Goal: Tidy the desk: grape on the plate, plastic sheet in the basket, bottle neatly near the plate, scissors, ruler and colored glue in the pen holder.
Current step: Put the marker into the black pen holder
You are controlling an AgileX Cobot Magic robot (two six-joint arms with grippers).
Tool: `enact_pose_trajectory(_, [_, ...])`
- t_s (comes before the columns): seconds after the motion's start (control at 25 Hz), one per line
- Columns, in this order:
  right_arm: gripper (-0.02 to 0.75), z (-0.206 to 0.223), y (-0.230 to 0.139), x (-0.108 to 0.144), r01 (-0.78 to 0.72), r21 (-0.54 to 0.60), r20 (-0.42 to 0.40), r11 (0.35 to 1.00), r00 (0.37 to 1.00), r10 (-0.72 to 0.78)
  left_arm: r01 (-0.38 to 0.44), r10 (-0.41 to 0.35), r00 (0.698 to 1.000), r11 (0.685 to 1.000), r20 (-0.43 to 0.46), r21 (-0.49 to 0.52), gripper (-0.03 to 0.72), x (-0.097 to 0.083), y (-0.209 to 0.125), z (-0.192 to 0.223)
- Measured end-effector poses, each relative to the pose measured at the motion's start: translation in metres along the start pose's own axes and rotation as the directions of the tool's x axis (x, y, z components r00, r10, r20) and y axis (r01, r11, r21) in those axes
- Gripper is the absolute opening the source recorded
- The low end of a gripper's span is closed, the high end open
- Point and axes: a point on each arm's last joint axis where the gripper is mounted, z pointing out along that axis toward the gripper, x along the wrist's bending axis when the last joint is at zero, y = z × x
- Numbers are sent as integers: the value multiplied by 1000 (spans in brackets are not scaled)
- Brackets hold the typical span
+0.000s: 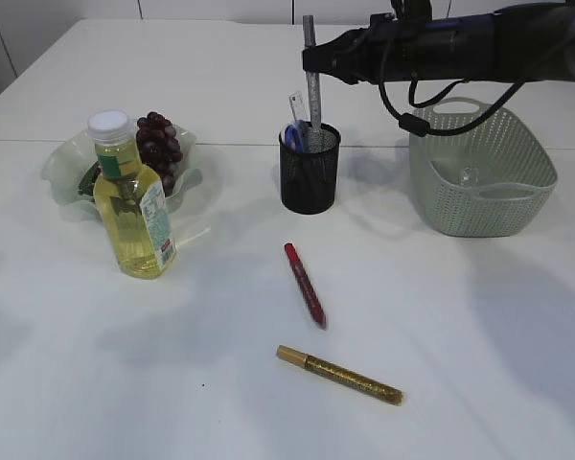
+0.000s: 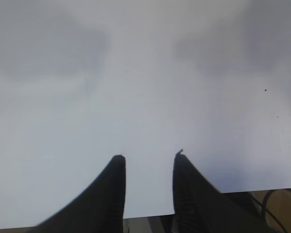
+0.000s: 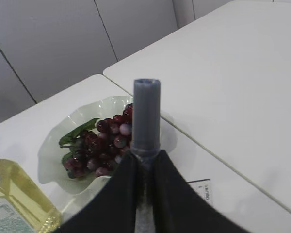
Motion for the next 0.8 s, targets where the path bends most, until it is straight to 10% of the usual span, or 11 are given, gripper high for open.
enact_pose_trajectory(0.6, [77,22,-47,-28,184,-33,74,982,981,-181,1,-1,1000,1000,2,-6,246,0,1,0])
enact_pose_trajectory(0.8, [218,24,-55,-30,173,-21,76,985,982,-171,1,-1,1000,1000,3,-12,246,0,1,0])
